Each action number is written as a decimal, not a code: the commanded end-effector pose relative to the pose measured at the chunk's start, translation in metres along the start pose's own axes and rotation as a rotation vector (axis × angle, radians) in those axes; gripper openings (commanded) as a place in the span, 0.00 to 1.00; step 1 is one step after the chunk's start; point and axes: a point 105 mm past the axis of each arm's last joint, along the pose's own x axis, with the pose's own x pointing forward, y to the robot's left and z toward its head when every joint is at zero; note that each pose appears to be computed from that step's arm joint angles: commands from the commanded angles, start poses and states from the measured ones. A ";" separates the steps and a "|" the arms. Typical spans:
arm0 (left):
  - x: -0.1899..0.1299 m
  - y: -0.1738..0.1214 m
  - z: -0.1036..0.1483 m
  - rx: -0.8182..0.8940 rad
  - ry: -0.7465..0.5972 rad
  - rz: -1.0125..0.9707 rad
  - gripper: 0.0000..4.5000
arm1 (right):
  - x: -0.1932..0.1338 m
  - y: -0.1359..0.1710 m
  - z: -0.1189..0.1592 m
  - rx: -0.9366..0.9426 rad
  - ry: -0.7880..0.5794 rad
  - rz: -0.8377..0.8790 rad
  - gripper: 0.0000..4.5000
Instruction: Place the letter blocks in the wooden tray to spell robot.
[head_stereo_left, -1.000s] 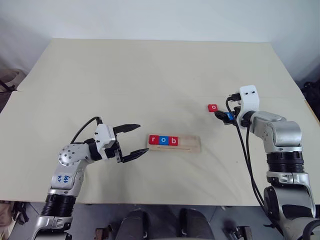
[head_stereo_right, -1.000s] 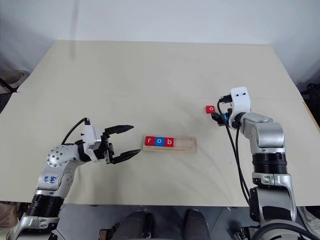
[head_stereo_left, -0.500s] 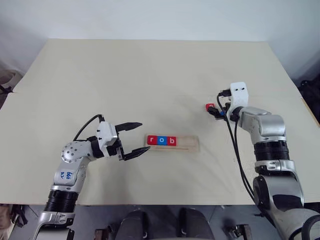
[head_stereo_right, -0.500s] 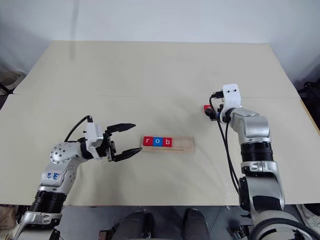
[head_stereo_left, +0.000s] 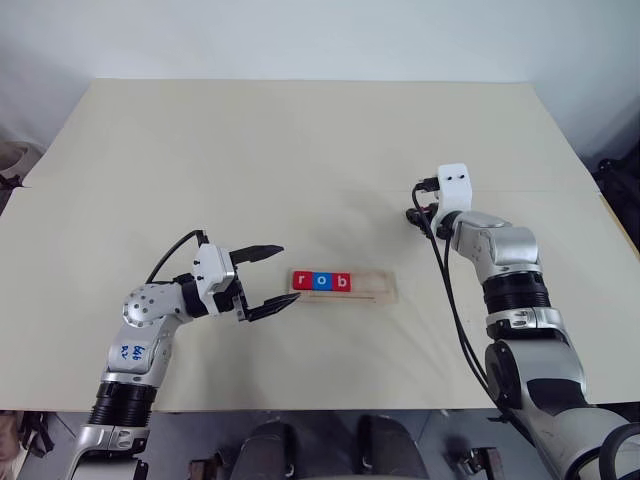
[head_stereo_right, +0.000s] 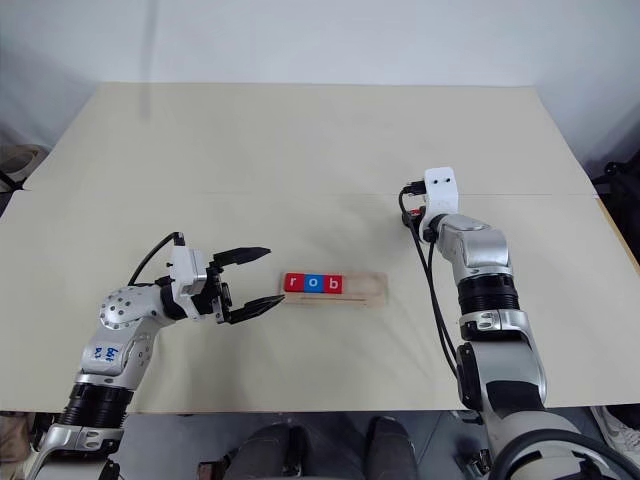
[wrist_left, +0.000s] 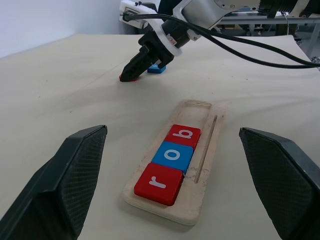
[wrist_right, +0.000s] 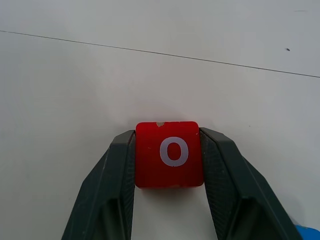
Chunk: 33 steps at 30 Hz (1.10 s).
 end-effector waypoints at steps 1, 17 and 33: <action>0.000 0.000 0.009 0.043 -0.023 0.001 1.00 | -0.005 0.001 0.003 -0.005 -0.012 -0.003 0.32; 0.002 0.001 0.009 0.043 -0.026 -0.007 1.00 | -0.015 0.003 0.000 0.016 -0.013 0.011 0.71; 0.001 0.001 0.009 0.039 -0.024 -0.013 1.00 | -0.048 0.012 -0.001 -0.022 -0.030 0.081 0.43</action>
